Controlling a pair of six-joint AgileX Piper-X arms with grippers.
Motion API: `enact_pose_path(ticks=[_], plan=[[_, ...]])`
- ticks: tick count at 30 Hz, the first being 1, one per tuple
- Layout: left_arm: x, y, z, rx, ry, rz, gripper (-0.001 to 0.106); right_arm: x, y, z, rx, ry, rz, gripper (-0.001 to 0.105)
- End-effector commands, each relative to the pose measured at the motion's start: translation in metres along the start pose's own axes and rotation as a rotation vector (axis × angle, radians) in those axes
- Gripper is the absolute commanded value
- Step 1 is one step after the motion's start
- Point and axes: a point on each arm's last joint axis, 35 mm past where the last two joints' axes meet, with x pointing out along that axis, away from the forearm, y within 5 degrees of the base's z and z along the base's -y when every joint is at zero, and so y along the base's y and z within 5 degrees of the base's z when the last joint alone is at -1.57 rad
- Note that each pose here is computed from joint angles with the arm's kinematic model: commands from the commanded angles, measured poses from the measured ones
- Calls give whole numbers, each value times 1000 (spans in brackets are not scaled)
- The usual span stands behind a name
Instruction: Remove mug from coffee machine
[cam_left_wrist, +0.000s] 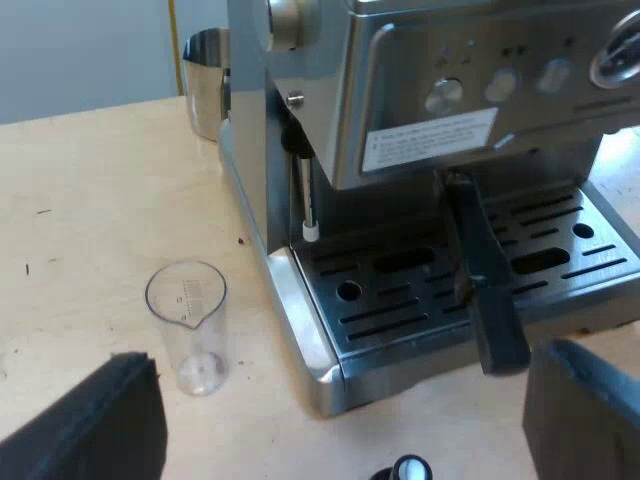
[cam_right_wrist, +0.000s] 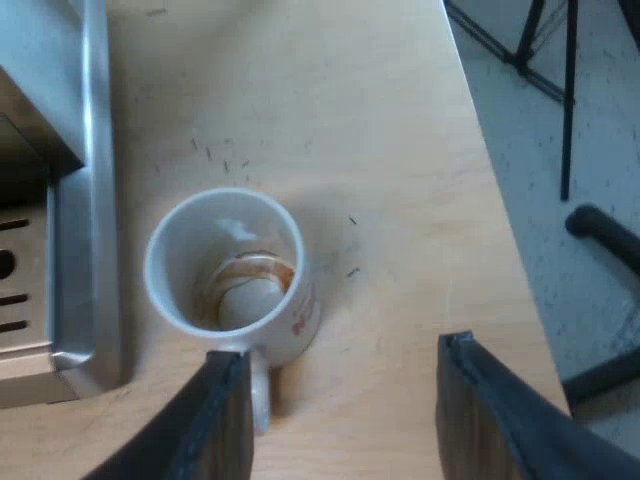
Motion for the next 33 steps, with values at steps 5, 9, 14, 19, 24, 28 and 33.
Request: enact_pose_path(ticks=[5, 9, 14, 19, 24, 28, 33], plan=[[-30, -7, -5, 26, -92, -20, 77, -37, 3, -26, -40, -92, -12, 44], [-49, -12, -11, 45, -158, -32, 77, -51, 7, -53, -36, -153, -26, 44], [-74, -16, -23, 62, -224, -43, 77, -68, 12, -84, -29, -248, -46, 44], [-93, -18, -41, 66, -236, -45, 77, -83, 15, -107, -22, -342, -66, 44], [-111, -20, -59, 78, -282, -49, 77, -96, 18, -128, -15, -438, -87, 44], [-122, -21, -68, 88, -322, -54, 77, -97, 20, -137, -13, -464, -93, 44], [-135, -22, -80, 101, -370, -62, 77, -91, 21, -142, 0, -419, -83, 44]])
